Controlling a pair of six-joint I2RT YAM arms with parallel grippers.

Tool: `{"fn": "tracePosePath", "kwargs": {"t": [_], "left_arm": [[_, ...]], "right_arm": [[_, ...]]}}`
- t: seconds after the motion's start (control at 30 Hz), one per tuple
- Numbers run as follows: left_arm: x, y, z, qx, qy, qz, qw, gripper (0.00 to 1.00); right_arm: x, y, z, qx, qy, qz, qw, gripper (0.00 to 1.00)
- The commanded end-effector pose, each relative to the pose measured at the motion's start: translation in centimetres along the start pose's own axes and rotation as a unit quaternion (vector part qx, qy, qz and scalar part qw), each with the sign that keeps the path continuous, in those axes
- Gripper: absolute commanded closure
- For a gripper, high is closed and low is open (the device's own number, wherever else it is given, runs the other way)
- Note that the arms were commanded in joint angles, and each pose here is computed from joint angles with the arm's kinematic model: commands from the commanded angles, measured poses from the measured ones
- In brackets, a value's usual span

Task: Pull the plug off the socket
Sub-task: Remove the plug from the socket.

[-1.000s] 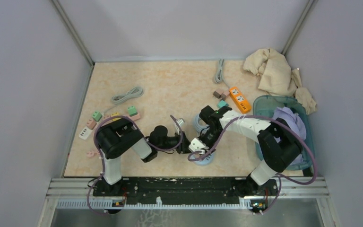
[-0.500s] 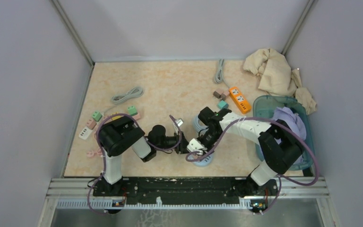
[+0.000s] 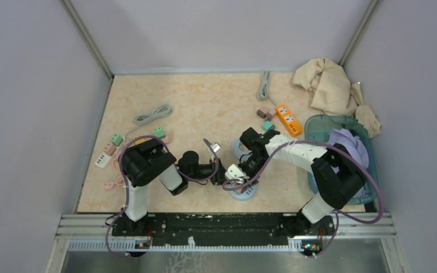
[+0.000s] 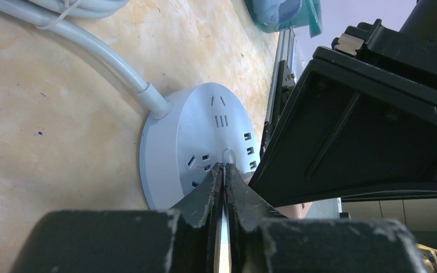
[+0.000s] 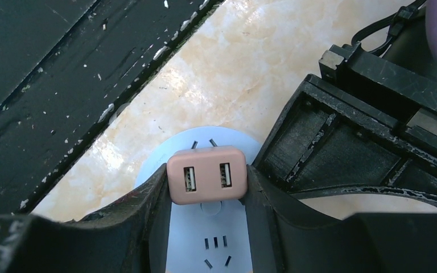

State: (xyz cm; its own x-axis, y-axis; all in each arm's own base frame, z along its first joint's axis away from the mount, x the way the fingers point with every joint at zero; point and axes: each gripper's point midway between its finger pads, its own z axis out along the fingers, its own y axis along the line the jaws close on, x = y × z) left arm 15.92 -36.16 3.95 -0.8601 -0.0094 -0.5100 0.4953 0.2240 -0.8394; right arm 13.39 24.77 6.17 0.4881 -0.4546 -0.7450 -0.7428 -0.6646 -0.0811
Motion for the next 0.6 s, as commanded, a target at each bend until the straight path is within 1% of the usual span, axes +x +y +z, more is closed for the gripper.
{"fn": "tracePosePath", "kwargs": {"t": [0.0, 0.1, 0.2, 0.4, 0.57], "left_arm": [[6.3, 6.3, -2.3, -0.123, 0.086, -0.062, 0.987, 0.88], [6.4, 6.4, -2.3, -0.125, 0.088, -0.062, 0.986, 0.88], [6.4, 6.5, -2.2, -0.126, 0.09, -0.062, 0.986, 0.88], [6.6, 6.6, -2.3, -0.128, 0.094, -0.064, 0.985, 0.88], [6.6, 6.6, -2.2, -0.128, 0.094, -0.064, 0.985, 0.89]], "right_arm": [[-0.5, -0.5, -0.9, 0.007, -0.007, -0.046, 0.999, 1.0], [-1.3, 0.8, -0.1, -0.011, -0.04, -0.069, 0.997, 1.0], [-1.9, 0.8, 0.7, -0.016, -0.048, -0.072, 0.996, 1.0], [-3.0, -1.6, 0.5, 0.023, -0.058, -0.028, 0.998, 1.0], [-2.6, -2.5, -0.3, 0.049, -0.046, -0.012, 0.998, 1.0]]}}
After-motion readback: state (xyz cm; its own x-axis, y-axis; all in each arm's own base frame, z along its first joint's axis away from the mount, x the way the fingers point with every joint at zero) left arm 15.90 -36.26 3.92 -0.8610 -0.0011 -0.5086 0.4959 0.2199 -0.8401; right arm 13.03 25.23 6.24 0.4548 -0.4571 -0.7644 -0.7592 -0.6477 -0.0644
